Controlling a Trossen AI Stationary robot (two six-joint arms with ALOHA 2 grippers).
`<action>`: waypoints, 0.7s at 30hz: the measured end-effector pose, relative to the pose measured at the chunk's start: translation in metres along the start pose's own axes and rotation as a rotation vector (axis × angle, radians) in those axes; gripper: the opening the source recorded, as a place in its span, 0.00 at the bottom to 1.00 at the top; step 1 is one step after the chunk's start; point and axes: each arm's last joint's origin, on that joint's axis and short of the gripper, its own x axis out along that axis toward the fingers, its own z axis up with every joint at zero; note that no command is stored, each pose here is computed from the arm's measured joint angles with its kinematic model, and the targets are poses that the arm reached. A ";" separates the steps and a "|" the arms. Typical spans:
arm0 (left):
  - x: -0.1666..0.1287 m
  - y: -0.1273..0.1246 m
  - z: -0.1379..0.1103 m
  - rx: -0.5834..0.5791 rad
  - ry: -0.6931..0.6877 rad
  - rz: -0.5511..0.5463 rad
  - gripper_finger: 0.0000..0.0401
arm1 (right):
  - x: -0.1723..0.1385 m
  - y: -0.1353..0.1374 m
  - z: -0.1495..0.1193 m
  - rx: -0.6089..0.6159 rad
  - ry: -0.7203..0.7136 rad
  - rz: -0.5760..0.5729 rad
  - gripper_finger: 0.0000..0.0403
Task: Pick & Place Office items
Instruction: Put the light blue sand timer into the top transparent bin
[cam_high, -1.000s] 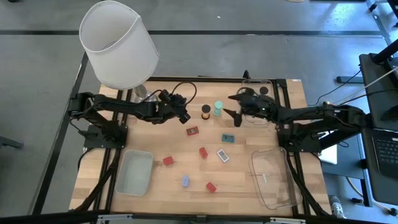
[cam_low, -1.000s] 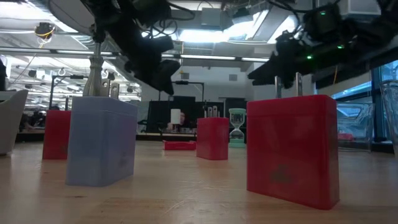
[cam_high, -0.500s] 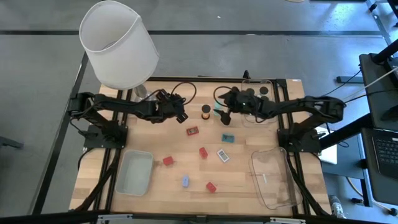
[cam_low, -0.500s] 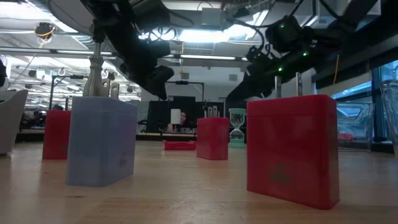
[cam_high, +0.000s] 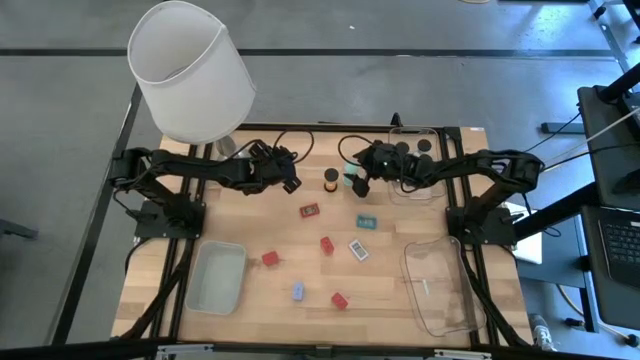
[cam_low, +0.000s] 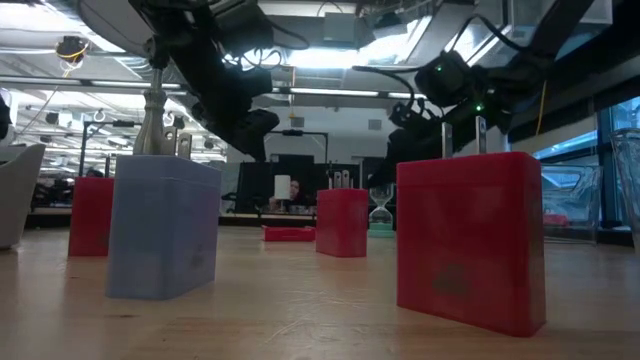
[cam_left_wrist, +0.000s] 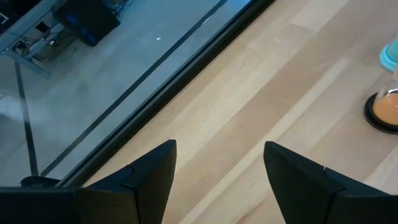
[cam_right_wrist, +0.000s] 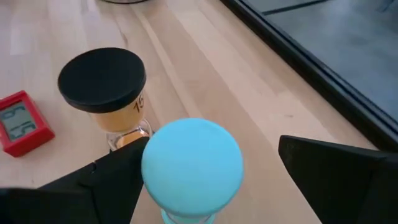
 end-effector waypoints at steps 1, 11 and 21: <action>0.000 0.000 0.000 0.000 0.000 0.001 0.60 | 0.000 0.000 -0.001 0.004 0.003 0.000 0.89; 0.001 0.002 0.000 -0.018 -0.006 0.027 0.60 | 0.001 0.000 -0.001 0.052 0.006 0.000 0.70; 0.001 0.002 0.000 -0.027 -0.006 0.028 0.60 | 0.000 0.000 0.000 0.091 0.003 0.000 0.50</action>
